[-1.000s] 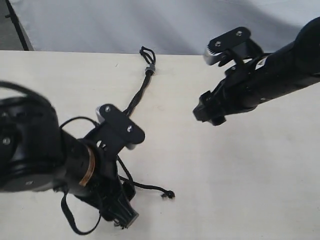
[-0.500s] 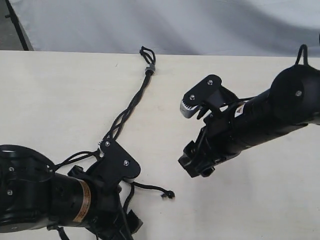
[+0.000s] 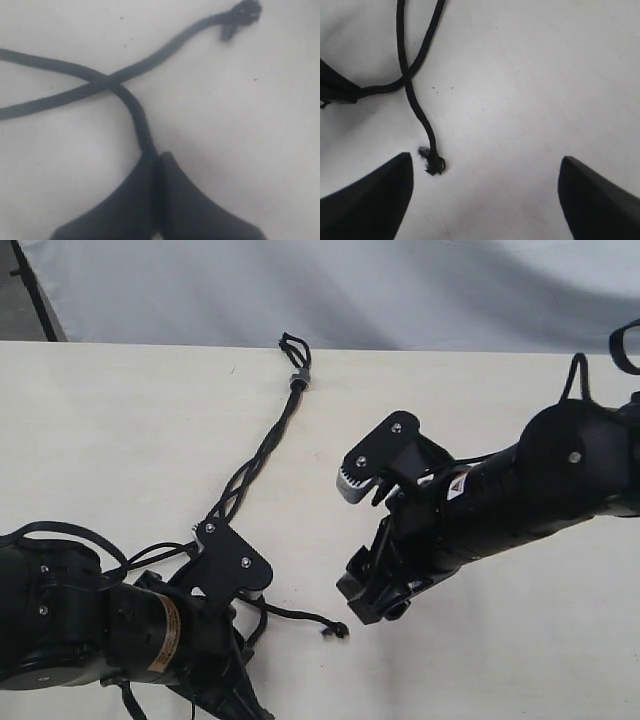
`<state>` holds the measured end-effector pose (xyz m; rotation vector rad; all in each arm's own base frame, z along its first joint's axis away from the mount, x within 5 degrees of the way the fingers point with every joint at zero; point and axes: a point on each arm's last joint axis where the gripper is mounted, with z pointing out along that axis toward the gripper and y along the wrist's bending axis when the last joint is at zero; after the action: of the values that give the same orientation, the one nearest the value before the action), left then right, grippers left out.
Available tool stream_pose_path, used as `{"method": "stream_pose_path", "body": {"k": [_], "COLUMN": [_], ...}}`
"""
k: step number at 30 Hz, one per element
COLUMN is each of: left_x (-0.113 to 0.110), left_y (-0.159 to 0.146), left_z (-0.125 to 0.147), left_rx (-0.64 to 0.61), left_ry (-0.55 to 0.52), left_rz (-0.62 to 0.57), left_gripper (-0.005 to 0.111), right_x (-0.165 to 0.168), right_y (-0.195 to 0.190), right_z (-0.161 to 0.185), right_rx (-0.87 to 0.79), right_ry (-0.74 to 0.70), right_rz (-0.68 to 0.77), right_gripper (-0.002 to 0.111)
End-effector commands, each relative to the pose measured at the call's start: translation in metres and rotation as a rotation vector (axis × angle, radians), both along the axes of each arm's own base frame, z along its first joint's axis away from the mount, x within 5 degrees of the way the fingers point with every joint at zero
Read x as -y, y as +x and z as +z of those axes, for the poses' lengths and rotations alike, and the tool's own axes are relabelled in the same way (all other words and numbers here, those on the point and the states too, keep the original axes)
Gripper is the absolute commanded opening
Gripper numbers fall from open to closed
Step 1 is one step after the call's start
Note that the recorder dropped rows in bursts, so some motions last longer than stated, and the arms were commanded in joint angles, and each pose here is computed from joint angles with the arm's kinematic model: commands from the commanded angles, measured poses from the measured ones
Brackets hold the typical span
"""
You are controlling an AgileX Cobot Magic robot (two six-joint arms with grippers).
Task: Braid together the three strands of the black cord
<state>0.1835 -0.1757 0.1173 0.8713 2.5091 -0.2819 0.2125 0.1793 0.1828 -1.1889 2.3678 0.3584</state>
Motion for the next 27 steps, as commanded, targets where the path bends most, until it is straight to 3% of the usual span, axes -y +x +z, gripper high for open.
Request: {"method": "stream_pose_path", "body": {"k": [1,6,14,17,22,27], "left_x": [-0.002,-0.002,-0.002,-0.002,-0.002,-0.002], "left_y": [-0.001,-0.001,-0.001,-0.001,-0.001,-0.001], "left_z": [-0.002,-0.002,-0.002,-0.002,-0.002,0.006], "left_rx": [-0.006,-0.002,-0.001,-0.001,0.001,0.023], "left_ry": [0.022,0.026,0.023,0.023,0.021,-0.001], "left_rz": [-0.010,-0.020,-0.021,-0.021,-0.021,-0.021], "left_gripper": [0.001,0.001,0.001,0.001,0.001,0.001], "right_x": [-0.016,-0.027,-0.032,-0.033,-0.034,-0.034], "right_y": [-0.009,-0.015,-0.018,-0.016,-0.015,-0.015], "right_z": [-0.025,-0.032,-0.033,-0.032,-0.031,-0.032], "right_rx": [-0.065,-0.069,-0.074,-0.062,-0.045,-0.046], "right_ry": [-0.055,-0.057,-0.039,-0.022,-0.013,-0.015], "right_rz": [0.078,0.109,0.108,0.084,0.072,0.077], "right_gripper": [0.075,0.069,0.036,0.040,0.062,0.064]}}
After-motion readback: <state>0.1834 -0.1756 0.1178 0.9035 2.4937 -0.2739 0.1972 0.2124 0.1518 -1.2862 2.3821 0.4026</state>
